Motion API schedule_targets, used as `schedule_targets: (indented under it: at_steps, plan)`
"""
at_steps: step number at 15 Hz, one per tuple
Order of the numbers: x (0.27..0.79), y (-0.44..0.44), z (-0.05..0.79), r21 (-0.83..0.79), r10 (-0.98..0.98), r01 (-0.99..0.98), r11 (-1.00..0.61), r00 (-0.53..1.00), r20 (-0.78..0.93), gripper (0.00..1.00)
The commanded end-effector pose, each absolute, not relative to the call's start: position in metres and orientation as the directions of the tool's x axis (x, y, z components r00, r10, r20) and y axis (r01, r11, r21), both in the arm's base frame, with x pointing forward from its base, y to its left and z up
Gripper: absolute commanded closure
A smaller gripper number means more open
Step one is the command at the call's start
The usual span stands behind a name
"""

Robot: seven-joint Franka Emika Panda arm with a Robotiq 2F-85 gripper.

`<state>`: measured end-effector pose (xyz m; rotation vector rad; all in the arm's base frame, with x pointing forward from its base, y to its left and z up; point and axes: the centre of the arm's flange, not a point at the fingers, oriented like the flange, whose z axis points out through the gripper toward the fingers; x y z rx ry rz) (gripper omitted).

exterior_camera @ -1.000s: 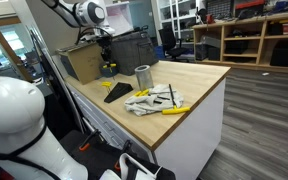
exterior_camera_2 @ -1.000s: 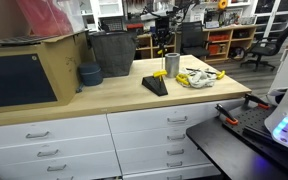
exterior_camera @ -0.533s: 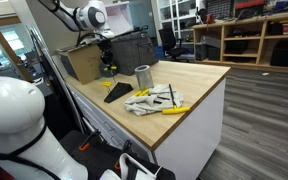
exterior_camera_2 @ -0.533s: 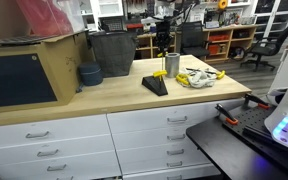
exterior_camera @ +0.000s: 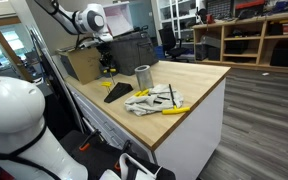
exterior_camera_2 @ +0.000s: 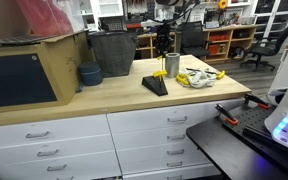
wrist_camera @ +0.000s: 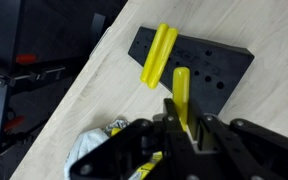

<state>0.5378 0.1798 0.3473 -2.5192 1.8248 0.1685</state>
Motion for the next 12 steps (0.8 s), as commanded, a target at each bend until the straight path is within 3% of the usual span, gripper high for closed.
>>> schedule_targets:
  at_steps: [1, 12]
  plan:
    - [0.526, 0.186, 0.341, -0.021, -0.962, -0.967, -0.252, 0.253, -0.101, 0.96]
    - [0.534, 0.198, 0.314, -0.064, -0.980, -0.985, -0.162, 0.169, -0.106, 0.96]
